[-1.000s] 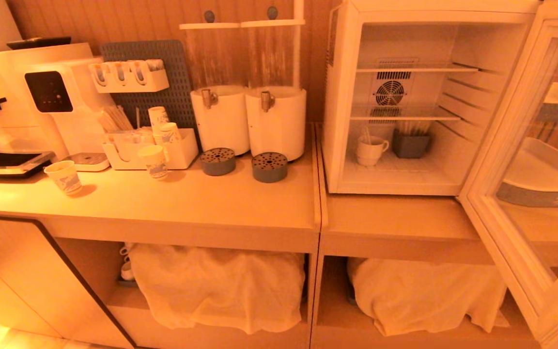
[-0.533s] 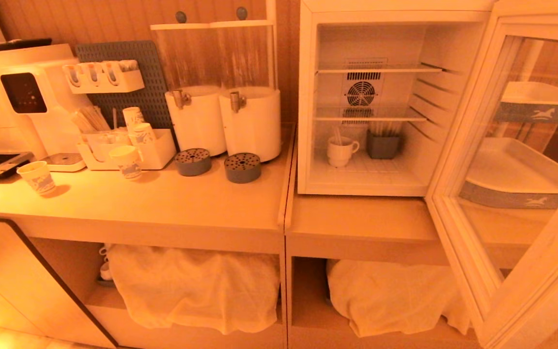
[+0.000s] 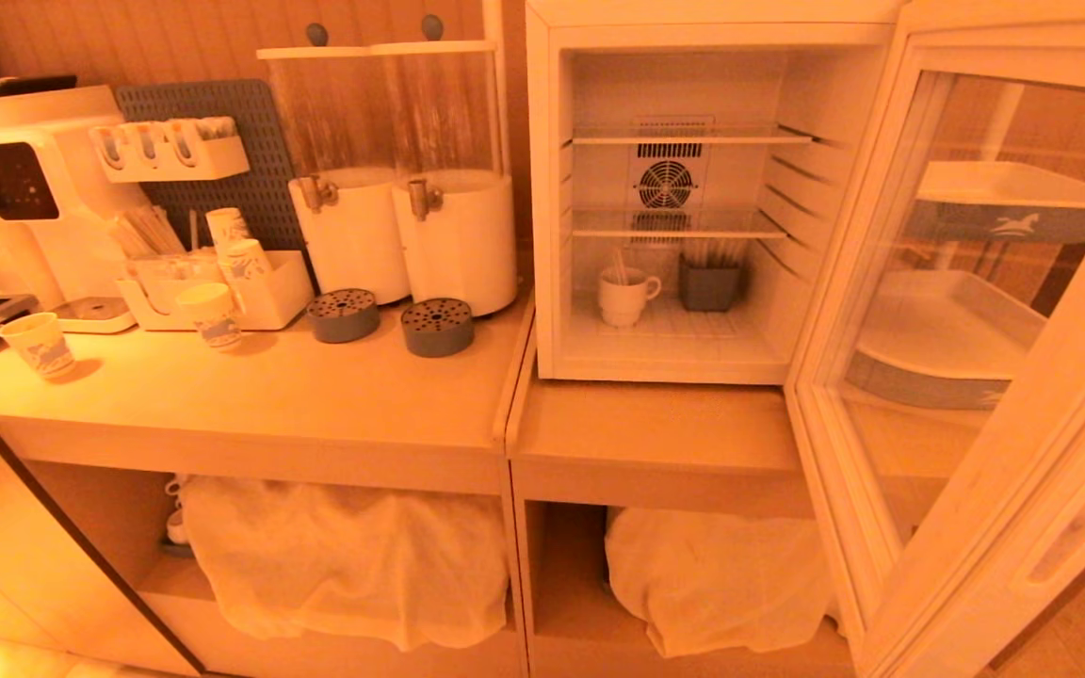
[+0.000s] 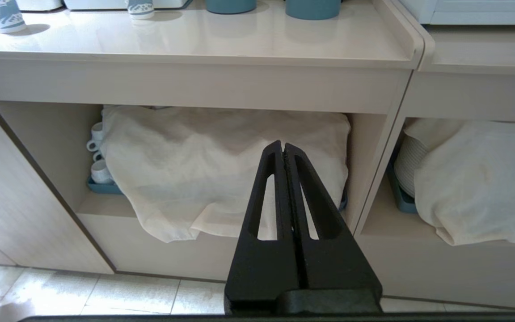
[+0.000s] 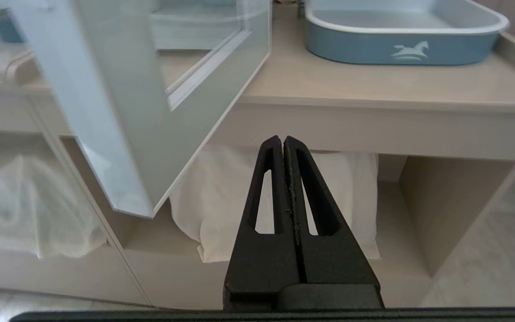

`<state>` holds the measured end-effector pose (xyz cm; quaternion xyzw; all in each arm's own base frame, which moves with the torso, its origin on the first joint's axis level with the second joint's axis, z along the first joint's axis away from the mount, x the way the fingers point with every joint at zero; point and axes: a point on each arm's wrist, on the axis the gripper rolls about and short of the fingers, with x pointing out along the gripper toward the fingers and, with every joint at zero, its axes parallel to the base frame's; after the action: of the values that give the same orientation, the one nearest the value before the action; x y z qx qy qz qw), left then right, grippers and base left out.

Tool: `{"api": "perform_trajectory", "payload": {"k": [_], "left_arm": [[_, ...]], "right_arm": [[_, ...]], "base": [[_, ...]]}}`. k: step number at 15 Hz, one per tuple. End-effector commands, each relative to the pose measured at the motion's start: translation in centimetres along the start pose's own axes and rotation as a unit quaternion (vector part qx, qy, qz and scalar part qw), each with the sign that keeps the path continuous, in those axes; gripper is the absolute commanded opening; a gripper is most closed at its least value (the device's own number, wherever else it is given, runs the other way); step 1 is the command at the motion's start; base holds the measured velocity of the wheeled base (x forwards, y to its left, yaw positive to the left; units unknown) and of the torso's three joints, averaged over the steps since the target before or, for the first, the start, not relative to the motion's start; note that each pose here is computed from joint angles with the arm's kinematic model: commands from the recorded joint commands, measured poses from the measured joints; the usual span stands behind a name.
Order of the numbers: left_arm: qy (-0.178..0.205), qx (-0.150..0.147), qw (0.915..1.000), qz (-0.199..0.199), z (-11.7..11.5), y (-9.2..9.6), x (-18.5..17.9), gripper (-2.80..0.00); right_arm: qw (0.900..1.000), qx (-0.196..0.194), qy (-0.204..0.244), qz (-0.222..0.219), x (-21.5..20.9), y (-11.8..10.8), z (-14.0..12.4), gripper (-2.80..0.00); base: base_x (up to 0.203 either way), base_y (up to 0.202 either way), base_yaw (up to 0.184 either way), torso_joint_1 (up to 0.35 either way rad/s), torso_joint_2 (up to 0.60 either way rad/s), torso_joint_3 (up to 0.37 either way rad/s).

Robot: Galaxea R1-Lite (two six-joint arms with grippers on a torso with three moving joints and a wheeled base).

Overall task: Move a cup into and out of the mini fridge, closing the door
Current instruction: Close the freezer door

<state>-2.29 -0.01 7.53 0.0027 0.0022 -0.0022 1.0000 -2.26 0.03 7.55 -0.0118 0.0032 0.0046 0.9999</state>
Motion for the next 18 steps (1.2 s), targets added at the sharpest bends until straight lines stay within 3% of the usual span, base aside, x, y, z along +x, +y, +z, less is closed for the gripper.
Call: {"api": "perform_trajectory", "payload": {"k": [1,4,7,11,13,18], "left_arm": [[0.000,0.000,1.0000,0.001,0.0,0.0,0.0,-2.80],[0.000,0.000,1.0000,0.001,0.0,0.0,0.0,-2.80],[0.000,0.000,1.0000,0.001,0.0,0.0,0.0,-2.80],[0.000,0.000,1.0000,0.001,0.0,0.0,0.0,-2.80],[0.000,0.000,1.0000,0.001,0.0,0.0,0.0,-2.80],[0.000,0.000,1.0000,0.001,0.0,0.0,0.0,-2.80]], "right_arm": [[1.000,0.003,-0.014,0.000,-0.2,0.0,0.6,-2.80],[0.998,0.009,-0.067,0.004,-2.0,-0.1,4.6,-2.80],[0.998,0.009,-0.063,0.014,-4.3,-0.1,7.3,-2.80],[0.998,0.011,-0.061,0.024,-4.9,0.0,8.3,-2.80],[0.996,0.042,-0.059,0.049,-5.6,0.0,10.4,-2.80],[0.985,0.081,0.023,0.153,-5.1,0.2,14.8,-2.80]], "base": [[0.000,0.000,0.000,0.000,0.00,0.000],[0.000,0.000,0.000,0.000,0.00,0.000],[0.000,0.000,0.000,0.000,0.00,0.000],[0.000,0.000,0.000,0.000,0.00,0.000],[0.000,0.000,0.000,0.000,0.00,0.000],[0.000,0.000,0.000,0.000,0.00,0.000]]}}
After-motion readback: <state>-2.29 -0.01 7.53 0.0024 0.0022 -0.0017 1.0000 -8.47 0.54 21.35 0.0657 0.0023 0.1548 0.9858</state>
